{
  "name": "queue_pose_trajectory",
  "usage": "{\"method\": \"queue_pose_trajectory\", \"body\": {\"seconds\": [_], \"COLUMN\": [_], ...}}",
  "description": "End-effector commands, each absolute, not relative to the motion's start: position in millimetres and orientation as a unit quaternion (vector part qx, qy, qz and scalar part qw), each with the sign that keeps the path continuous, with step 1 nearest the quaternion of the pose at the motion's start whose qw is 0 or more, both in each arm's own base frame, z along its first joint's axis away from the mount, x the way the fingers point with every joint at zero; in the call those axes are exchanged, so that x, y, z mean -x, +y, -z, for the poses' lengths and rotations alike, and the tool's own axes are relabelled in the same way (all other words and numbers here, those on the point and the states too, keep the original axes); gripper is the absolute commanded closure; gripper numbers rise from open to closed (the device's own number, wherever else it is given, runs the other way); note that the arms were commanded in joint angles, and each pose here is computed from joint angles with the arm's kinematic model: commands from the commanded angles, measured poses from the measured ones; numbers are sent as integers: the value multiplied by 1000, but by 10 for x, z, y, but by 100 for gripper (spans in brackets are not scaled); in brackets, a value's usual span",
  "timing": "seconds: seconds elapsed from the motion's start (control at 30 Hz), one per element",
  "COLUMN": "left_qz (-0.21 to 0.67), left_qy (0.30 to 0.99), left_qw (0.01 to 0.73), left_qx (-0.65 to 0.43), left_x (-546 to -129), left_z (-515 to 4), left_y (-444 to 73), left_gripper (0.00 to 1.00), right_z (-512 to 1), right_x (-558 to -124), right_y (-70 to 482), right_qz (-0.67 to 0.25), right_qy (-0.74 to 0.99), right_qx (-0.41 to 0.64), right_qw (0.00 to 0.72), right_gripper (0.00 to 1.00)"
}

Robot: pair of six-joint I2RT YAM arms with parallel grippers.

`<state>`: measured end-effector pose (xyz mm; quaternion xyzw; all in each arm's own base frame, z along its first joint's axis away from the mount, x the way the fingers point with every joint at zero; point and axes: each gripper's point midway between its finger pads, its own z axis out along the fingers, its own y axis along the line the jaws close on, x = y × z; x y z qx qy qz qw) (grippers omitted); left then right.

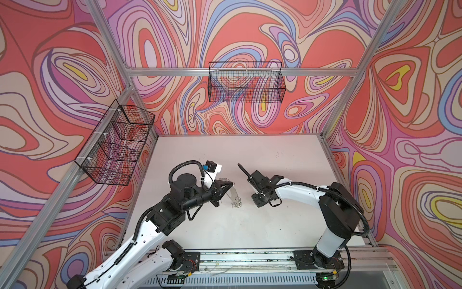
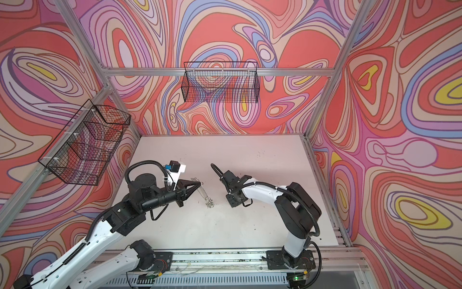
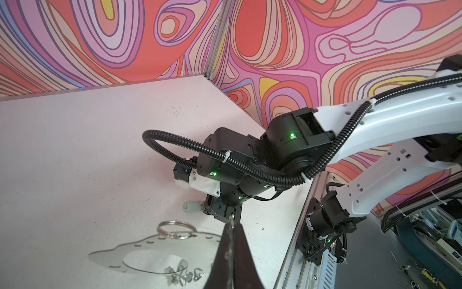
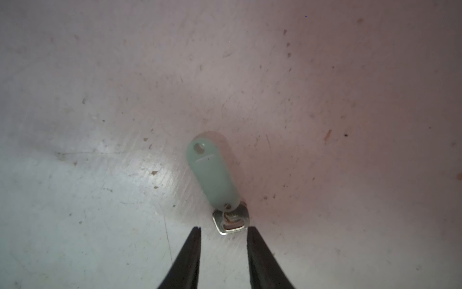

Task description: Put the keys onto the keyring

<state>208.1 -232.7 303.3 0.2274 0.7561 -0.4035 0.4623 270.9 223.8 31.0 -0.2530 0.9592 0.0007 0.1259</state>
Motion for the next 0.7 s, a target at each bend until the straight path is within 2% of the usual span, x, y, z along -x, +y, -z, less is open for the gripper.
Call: {"method": "queue_pose_trajectory", "body": {"seconds": [0.0,0.37,0.63,0.67], "left_qz": [409,411,410,410], "left_qy": [740,739,739,740], "left_qw": [482,481,481,481], "left_qx": [-230,-231,-231,-231], "left_x": [-2074,-2058,-2061,-2064], "left_z": [-3162,-3166,-3164,-3162], "left_y": [-2323,-2322,-2321,-2324], "left_gripper": [100,100,100,100], "right_z": [-374,-143,-310,-340], "right_x": [-2782,-2815,-2812,-2813], "right_y": [2277,2222,2284,2296], "right_qz": [7,35,11,8], "right_qy": [956,956,957,957], "right_qx": [260,263,257,255], "right_qw": [139,123,136,138], "right_gripper": [67,74,100,100]}}
